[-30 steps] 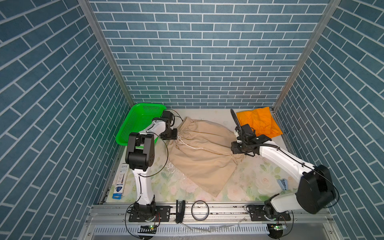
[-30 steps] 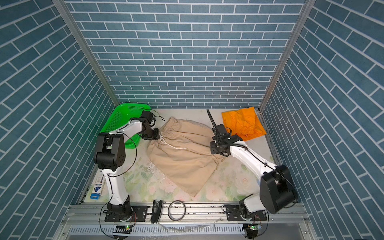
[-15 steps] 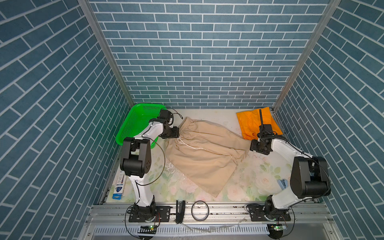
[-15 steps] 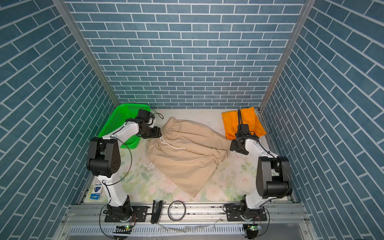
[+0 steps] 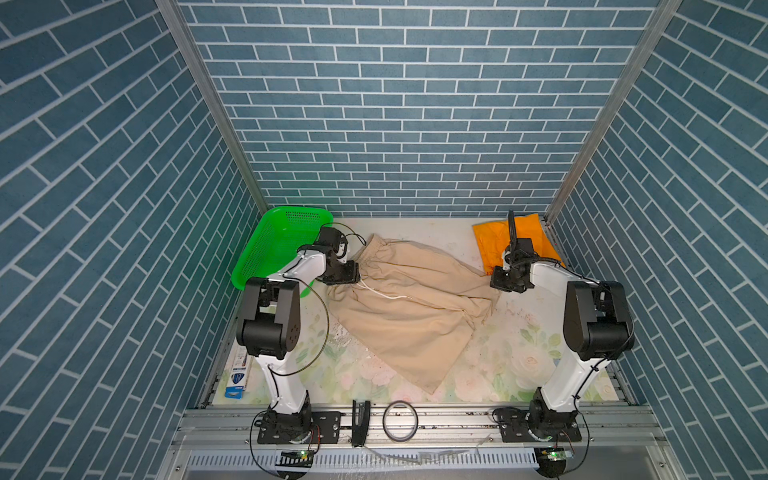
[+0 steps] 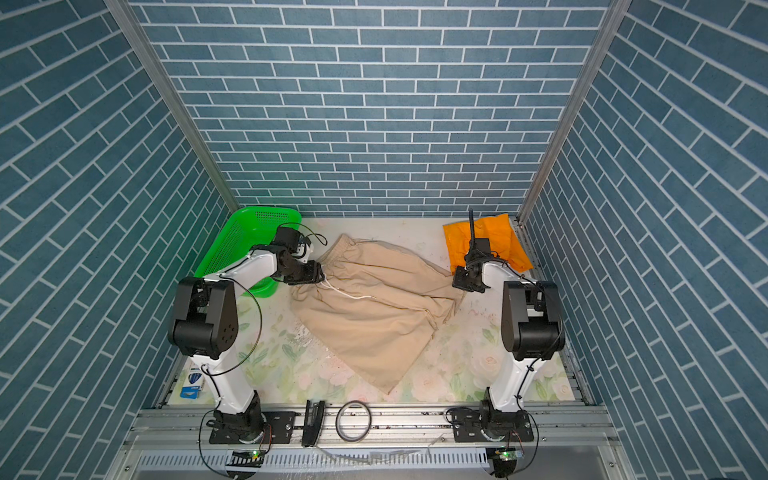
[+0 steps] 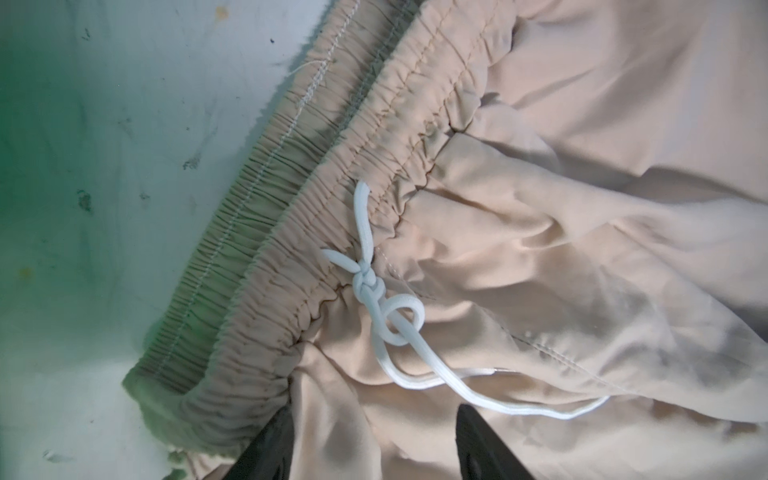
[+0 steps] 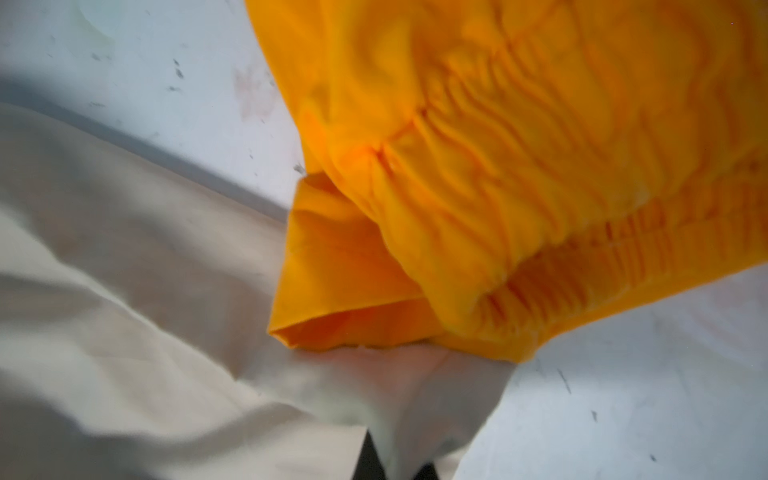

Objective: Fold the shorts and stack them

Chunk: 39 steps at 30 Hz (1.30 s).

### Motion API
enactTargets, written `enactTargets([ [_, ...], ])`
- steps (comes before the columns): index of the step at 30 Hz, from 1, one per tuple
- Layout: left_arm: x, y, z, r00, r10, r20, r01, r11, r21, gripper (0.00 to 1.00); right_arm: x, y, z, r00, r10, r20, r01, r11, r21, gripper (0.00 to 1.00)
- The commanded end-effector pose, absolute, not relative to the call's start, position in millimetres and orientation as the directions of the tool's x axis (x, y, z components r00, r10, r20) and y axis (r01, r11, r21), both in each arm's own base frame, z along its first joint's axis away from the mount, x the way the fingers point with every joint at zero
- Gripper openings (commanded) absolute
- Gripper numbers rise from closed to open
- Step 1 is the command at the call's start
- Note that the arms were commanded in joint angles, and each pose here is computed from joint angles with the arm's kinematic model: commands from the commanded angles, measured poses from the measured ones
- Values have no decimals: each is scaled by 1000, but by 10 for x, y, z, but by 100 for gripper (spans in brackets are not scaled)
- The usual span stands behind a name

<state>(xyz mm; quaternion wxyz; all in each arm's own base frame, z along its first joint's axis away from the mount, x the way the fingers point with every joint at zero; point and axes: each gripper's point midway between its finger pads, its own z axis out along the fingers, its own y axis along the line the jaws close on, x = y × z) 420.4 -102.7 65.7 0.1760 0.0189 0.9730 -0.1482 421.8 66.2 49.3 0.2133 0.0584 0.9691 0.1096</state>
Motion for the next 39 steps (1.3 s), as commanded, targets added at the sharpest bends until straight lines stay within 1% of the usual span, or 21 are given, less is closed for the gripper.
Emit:
enactTargets([
  [1, 4154, -1049, 722, -933, 1, -359, 110, 952, -285, 59, 4283, 890, 904, -882, 9, -471, -87, 980, 182, 0],
  [3, 4154, -1046, 753, -931, -1, -365, 111, 952, -285, 57, 4303, 1046, 1137, -857, -95, -507, -163, 982, 91, 0],
  [5, 4154, -1052, 783, -927, -4, -375, 113, 951, -289, 55, 4335, 1186, 1380, -821, -158, -549, -210, 977, 33, 0],
  [8, 4153, -1042, 809, -923, -5, -384, 113, 952, -284, 55, 4454, 1223, 1678, -763, -177, -621, -221, 975, -7, 0],
  [9, 4148, -1041, 807, -924, -6, -383, 112, 952, -284, 55, 4514, 1147, 1727, -750, -189, -634, -206, 977, -47, 0],
  [11, 4142, -1042, 808, -923, -2, -385, 116, 952, -283, 54, 4604, 1026, 1754, -750, -195, -632, -190, 979, -76, 0],
  [14, 4127, -1038, 785, -925, -4, -380, 113, 952, -283, 54, 4732, 850, 1679, -769, -143, -623, -153, 988, -38, 0],
  [16, 4128, -1045, 765, -925, -7, -379, 111, 951, -288, 54, 4818, 689, 1519, -806, -101, -584, -121, 993, -5, 1],
  [17, 4131, -1048, 759, -925, -8, -379, 110, 951, -290, 54, 4852, 631, 1447, -820, -91, -564, -111, 994, 0, 8],
  [20, 4154, -1058, 769, -925, -5, -381, 115, 949, -292, 55, 4926, 554, 1317, -842, -80, -533, -97, 995, 4, 40],
  [21, 4170, -1060, 797, -923, 0, -384, 121, 949, -290, 57, 4928, 571, 1333, -843, -78, -532, -102, 995, 16, 48],
  [22, 4184, -1064, 835, -921, 4, -389, 127, 949, -289, 60, 4926, 600, 1392, -838, -71, -541, -105, 994, 32, 55],
  [24, 4229, -1070, 943, -910, 7, -414, 138, 948, -287, 64, 4864, 640, 1540, -824, -53, -563, -106, 992, 61, 62],
  [26, 4287, -1089, 1084, -893, 10, -451, 157, 944, -290, 71, 4726, 631, 1724, -808, -29, -589, -92, 993, 77, 66],
  [27, 4321, -1104, 1158, -882, 9, -470, 167, 941, -294, 76, 4638, 623, 1788, -804, -18, -594, -83, 993, 82, 66],
  [29, 4387, -1138, 1305, -860, 21, -509, 198, 935, -295, 78, 4392, 611, 1932, -797, 26, -604, -53, 992, 113, 66],
  [31, 4465, -1166, 1415, -842, 34, -539, 221, 932, -287, 84, 4036, 708, 1921, -808, 72, -585, -39, 984, 174, 67],
  [33, 4521, -1164, 1462, -834, 46, -549, 230, 935, -270, 87, 3651, 821, 1800, -841, 79, -535, -33, 980, 198, 68],
  [36, 4563, -1123, 1467, -836, 54, -546, 221, 944, -244, 88, 3040, 1006, 1489, -894, 91, -438, -12, 974, 228, 69],
  [39, 4625, -1101, 1465, -828, 60, -557, 220, 950, -224, 90, 2598, 1154, 1175, -917, 135, -375, 29, 961, 276, 68],
])
